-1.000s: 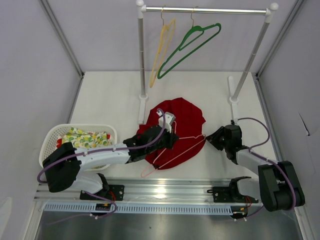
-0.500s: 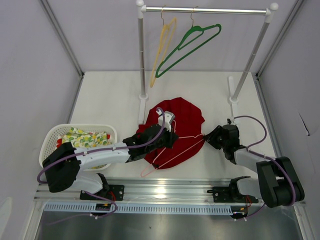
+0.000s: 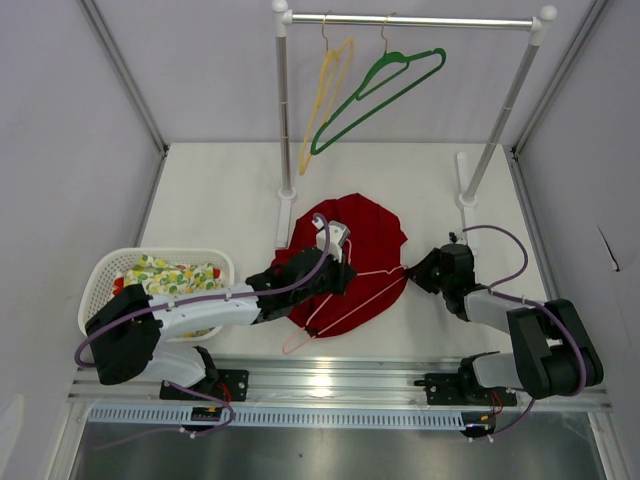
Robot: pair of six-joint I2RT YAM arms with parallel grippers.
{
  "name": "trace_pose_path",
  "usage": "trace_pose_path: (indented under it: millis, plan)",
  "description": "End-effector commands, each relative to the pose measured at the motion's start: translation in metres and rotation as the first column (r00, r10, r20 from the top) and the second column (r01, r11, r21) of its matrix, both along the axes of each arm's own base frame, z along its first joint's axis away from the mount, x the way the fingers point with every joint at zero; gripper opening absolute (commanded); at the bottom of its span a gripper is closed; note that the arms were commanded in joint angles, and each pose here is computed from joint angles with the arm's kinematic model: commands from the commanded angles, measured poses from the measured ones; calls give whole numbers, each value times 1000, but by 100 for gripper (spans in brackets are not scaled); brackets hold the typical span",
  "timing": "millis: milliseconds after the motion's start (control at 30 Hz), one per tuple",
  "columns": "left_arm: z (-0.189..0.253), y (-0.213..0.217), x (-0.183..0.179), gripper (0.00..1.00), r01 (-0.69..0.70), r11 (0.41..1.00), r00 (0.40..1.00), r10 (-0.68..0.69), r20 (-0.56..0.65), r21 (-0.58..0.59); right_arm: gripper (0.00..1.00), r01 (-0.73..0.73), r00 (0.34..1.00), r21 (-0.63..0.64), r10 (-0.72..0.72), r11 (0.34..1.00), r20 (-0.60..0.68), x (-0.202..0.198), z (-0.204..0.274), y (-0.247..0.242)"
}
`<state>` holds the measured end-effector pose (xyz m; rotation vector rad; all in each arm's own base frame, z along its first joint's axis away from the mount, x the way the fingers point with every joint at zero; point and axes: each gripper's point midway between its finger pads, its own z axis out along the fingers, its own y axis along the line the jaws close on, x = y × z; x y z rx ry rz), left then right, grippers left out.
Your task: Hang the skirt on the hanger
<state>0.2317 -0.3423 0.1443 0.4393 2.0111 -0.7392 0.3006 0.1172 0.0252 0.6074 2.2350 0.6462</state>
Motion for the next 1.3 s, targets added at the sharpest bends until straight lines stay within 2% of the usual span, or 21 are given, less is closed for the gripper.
trace_pose_path:
  millis: [0,133,267,867,1100,1267]
  plan:
    - [-21,14,1,0,-10,994,999,13,-32,106,17,15,998,-31,-13,999,62,15,9,-4]
    - [-23,13,1,0,-6,994,999,10,-35,110,4,17,997,-32,-15,999,69,18,11,-4]
    - [-24,13,2,0,-8,993,999,12,-36,116,0,16,997,-42,-12,999,80,18,15,-6]
    - [-18,13,1,0,-10,996,999,12,-30,91,0,12,992,-83,-1,996,124,1,46,-11]
    - [-15,7,-5,0,41,998,999,-40,-19,57,0,6,991,-111,8,994,131,-2,50,-11]
    - [-13,-10,-20,0,164,986,986,-163,-30,14,0,-11,991,-118,26,993,133,1,54,-6]
